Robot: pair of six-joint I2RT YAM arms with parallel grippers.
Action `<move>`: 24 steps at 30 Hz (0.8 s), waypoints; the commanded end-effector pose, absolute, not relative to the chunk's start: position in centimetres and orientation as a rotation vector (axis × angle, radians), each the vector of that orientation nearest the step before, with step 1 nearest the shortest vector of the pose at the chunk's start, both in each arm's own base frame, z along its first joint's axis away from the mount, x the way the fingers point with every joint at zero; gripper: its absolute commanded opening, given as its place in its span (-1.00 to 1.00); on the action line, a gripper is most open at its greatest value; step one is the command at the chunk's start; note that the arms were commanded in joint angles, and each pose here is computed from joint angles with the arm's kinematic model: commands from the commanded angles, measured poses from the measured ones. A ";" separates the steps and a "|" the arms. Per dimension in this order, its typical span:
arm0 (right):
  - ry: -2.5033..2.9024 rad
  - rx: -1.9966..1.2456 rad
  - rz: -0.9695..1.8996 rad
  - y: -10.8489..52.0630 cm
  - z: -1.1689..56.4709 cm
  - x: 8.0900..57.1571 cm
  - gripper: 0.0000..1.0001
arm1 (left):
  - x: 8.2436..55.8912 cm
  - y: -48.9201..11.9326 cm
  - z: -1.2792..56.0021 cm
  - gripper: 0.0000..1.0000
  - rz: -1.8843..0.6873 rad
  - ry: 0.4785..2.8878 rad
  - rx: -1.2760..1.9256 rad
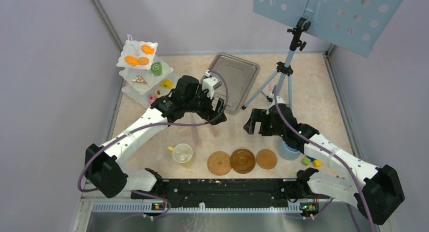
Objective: Serve the afternoon tea
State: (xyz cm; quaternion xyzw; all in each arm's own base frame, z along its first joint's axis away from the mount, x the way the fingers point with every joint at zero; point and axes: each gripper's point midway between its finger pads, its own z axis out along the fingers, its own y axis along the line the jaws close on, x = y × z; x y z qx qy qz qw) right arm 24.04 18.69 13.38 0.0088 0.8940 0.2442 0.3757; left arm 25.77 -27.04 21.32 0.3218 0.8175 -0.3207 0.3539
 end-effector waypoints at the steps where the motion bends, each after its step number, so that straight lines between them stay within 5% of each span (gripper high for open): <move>1: 2.346 0.005 0.640 21.8 10.4 22.4 0.97 | 27.0 -26.7 21.8 0.97 -0.760 2.082 0.772; 12: 2.215 -0.111 0.598 31.4 8.6 27.0 0.96 | 30.9 -16.6 27.4 0.97 -0.242 1.887 0.273; 24: 2.234 -0.233 0.534 37.4 5.8 26.5 0.59 | 29.8 -13.0 31.1 0.97 -0.203 1.717 0.111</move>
